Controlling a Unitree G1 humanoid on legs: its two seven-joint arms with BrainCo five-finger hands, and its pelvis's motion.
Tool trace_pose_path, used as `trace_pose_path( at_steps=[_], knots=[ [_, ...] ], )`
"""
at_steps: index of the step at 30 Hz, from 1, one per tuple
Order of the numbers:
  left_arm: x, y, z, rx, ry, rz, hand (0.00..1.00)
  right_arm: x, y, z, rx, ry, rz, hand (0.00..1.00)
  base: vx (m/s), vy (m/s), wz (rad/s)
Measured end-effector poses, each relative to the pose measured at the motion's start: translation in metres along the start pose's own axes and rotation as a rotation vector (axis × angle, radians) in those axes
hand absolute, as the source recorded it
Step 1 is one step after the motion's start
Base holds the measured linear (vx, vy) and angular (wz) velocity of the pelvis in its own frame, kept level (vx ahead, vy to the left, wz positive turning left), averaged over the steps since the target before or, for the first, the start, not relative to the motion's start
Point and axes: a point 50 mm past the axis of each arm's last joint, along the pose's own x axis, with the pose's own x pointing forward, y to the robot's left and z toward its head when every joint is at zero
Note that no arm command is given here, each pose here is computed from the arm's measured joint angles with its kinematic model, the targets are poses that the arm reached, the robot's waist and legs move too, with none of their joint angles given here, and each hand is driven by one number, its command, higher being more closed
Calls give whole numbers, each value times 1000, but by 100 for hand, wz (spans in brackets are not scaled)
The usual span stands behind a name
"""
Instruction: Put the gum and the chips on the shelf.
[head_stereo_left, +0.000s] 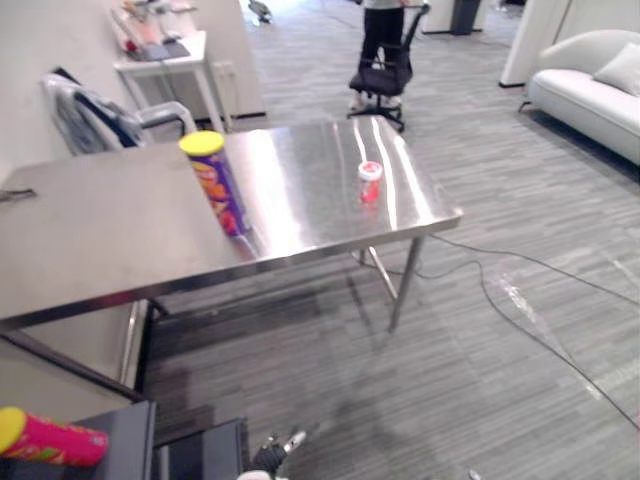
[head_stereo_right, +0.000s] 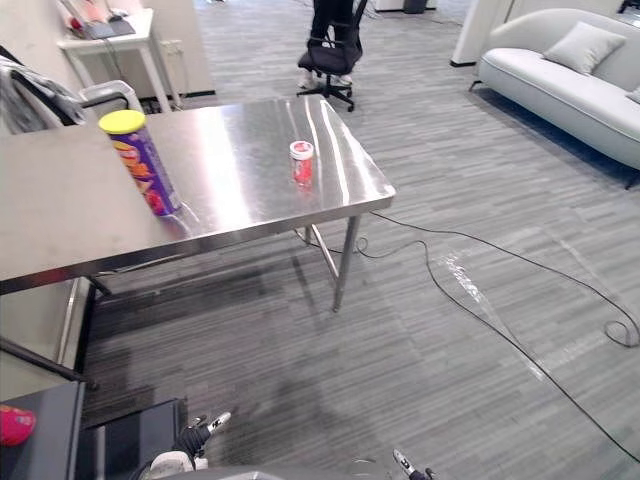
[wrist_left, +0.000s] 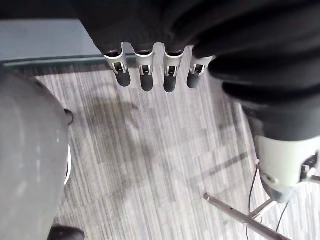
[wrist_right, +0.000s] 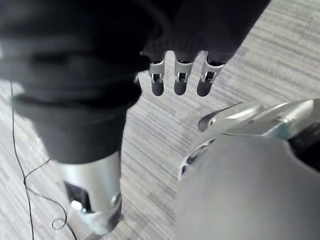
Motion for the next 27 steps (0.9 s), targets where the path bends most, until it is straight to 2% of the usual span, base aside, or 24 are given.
trace_pose_path(
  at_steps=[8,13,17,22,27],
  knots=[
    [4,3,10,-5,1,12,0,0,4,0,-1,1,30,0,170,57,52],
    [4,2,8,-42,9,21,0,-1,2,-4,-14,18,31,0,403,-240,81],
    [3,-9,8,-109,-2,10,0,2,2,12,-59,-22,42,0,385,-325,97],
    [4,-2,19,-123,-51,39,0,4,6,20,-56,-44,45,0,327,-262,70],
    [4,-2,19,-96,-55,51,0,7,13,34,-10,-90,58,0,214,-31,9]
  ],
)
